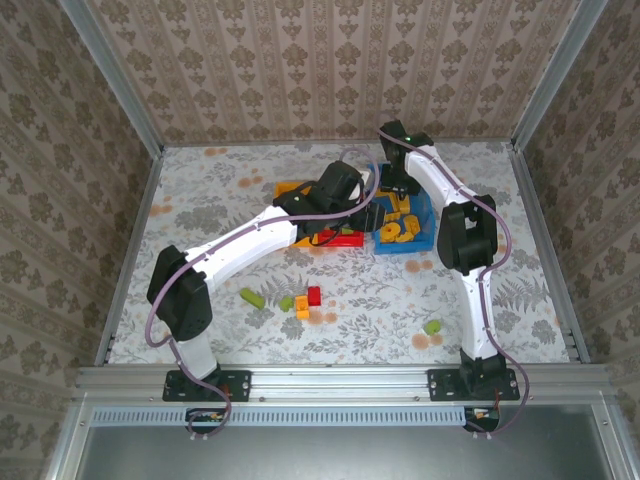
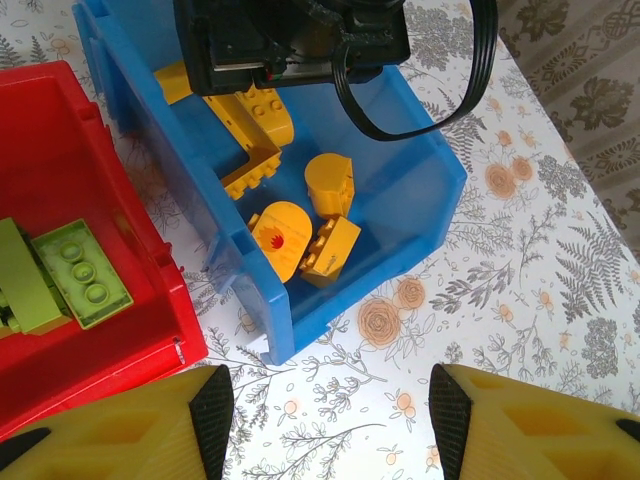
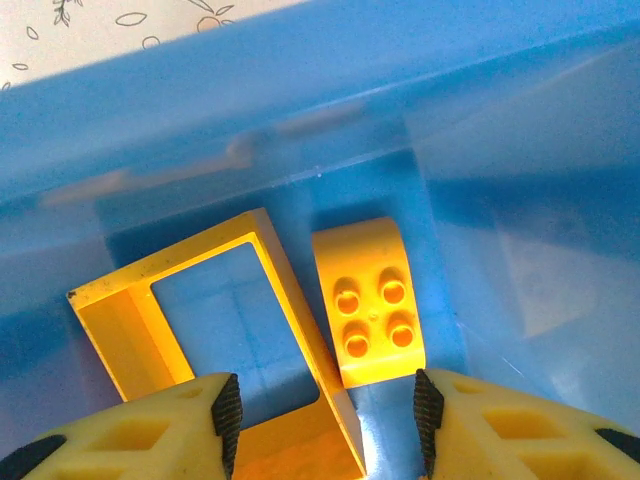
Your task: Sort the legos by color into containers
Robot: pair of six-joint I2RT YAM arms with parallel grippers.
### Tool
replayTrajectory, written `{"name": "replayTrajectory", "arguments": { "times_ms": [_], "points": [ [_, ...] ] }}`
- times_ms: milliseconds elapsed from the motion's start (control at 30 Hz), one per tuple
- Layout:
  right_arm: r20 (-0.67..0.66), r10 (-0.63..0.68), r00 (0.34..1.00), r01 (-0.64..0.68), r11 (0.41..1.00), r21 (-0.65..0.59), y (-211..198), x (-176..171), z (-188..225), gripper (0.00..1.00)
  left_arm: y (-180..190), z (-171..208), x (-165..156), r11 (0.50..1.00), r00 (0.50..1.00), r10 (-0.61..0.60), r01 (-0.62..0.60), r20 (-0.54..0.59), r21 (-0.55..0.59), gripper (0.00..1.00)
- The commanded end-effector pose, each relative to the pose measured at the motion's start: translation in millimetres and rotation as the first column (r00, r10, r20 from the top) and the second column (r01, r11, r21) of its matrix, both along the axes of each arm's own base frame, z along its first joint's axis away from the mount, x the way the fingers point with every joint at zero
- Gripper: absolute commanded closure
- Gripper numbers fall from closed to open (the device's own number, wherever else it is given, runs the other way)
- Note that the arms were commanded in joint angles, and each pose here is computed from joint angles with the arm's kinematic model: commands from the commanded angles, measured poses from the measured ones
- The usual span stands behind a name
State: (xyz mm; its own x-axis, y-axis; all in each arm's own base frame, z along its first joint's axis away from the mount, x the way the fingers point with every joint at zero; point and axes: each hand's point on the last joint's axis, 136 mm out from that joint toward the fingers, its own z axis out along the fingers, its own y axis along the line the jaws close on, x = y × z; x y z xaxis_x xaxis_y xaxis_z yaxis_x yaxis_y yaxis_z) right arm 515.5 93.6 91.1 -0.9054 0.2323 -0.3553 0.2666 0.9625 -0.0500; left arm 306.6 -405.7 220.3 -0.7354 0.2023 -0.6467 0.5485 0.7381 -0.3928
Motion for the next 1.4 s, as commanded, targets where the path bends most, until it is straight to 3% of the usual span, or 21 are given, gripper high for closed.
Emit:
{"name": "replayTrajectory", "arguments": {
  "times_ms": [0,300,533,633,700,767,867,967,1167,1367],
  "points": [
    [0.016,-0.029,0.999,0.029,1.0,0.003,-2,0,13,0.46,0,13,-6,0.999,0.999,-0.032,0.033,0.024,-0.007,0.43],
    [0.174,0.065,0.982,-0.074,0.996,0.041,29,-17,81,0.46,32,-3,-19,0.998,1.0,-0.021,0.021,0.0,0.062,0.42],
    [0.313,0.234,0.921,-0.271,0.959,0.08,56,-100,104,0.44,94,-58,-55,0.966,0.992,0.048,-0.015,-0.119,0.26,0.39],
    [0.349,0.371,0.861,-0.43,0.896,0.11,85,-151,105,0.37,118,-88,-74,0.937,0.969,0.118,-0.037,-0.215,0.348,0.35],
    [0.38,0.472,0.796,-0.572,0.79,0.218,119,-188,98,0.31,131,-109,-86,0.912,0.944,0.172,-0.045,-0.281,0.407,0.35],
    [0.445,0.548,0.708,-0.703,0.609,0.368,154,-235,102,0.28,143,-129,-98,0.882,0.914,0.236,-0.06,-0.33,0.467,0.34],
    [0.434,0.603,0.669,-0.739,0.482,0.471,172,-283,87,0.24,145,-145,-102,0.861,0.885,0.289,-0.074,-0.366,0.503,0.34],
    [0.407,0.617,0.674,-0.725,0.444,0.526,171,-310,74,0.22,144,-151,-99,0.835,0.873,0.329,-0.09,-0.361,0.542,0.33],
    [0.377,0.632,0.677,-0.713,0.437,0.549,163,-329,65,0.2,145,-169,-99,0.789,0.838,0.388,-0.087,-0.383,0.609,0.33],
    [0.368,0.638,0.676,-0.714,0.445,0.54,160,-331,62,0.21,138,-183,-100,0.791,0.822,0.396,-0.081,-0.408,0.606,0.45]
  ]
}}
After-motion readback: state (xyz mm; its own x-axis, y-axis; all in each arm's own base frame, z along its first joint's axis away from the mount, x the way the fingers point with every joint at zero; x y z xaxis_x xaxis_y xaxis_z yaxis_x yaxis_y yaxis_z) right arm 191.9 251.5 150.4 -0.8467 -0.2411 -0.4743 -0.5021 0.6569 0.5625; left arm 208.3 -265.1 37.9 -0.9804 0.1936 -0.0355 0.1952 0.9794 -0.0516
